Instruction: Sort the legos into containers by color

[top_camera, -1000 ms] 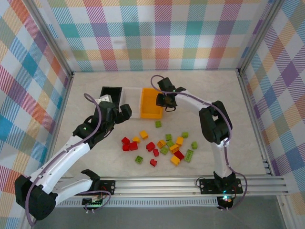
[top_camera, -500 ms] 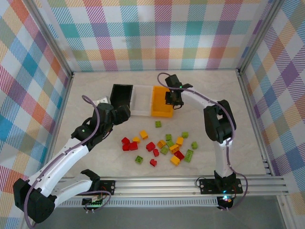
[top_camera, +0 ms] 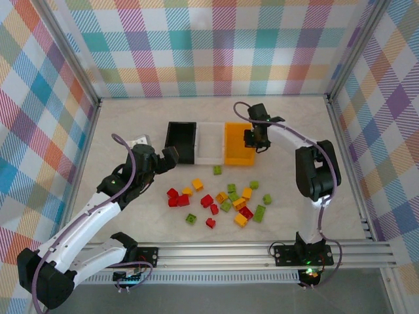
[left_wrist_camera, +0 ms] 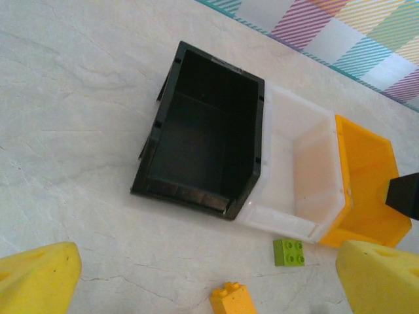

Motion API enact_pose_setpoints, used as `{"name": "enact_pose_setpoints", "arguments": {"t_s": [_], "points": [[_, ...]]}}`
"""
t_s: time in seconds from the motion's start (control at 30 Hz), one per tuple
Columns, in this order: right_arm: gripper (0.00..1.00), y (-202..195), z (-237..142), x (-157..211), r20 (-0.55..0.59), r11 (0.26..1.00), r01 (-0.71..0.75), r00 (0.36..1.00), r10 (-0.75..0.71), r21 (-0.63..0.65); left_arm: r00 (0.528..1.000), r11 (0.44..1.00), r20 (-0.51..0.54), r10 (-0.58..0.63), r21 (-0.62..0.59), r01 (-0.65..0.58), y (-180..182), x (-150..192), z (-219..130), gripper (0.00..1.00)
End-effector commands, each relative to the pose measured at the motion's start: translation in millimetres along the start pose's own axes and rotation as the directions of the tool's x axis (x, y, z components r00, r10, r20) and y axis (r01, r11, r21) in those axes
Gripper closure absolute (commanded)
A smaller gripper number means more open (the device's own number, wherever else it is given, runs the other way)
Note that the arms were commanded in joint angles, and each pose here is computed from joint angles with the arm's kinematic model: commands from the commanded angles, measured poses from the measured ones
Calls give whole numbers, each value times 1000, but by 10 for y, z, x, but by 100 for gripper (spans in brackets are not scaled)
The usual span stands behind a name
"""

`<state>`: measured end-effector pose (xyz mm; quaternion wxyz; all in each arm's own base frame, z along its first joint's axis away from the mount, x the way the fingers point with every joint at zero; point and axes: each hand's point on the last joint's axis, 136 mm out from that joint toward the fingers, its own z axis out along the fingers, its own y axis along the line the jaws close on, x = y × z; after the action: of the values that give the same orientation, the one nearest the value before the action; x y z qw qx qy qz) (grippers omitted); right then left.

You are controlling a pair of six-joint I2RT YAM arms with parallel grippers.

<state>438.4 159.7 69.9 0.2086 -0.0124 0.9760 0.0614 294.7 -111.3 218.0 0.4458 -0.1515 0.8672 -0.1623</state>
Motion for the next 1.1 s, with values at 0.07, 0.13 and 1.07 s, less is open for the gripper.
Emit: {"name": "enact_pose_setpoints", "arguments": {"t_s": [0.07,0.13,1.07], "points": [[100,22,-135,207,-50,997,48,997,-51,-55,1000,1000,-5,-11,-19,11,89,20,-27,0],[100,-2,-141,232,-47,998,43,998,-45,-49,1000,1000,-5,-10,-22,10,103,23,-26,0],[25,-12,-752,690,20,986,-135,990,138,-93,998,998,-56,-38,48,41,50,141,-28,0]]}}
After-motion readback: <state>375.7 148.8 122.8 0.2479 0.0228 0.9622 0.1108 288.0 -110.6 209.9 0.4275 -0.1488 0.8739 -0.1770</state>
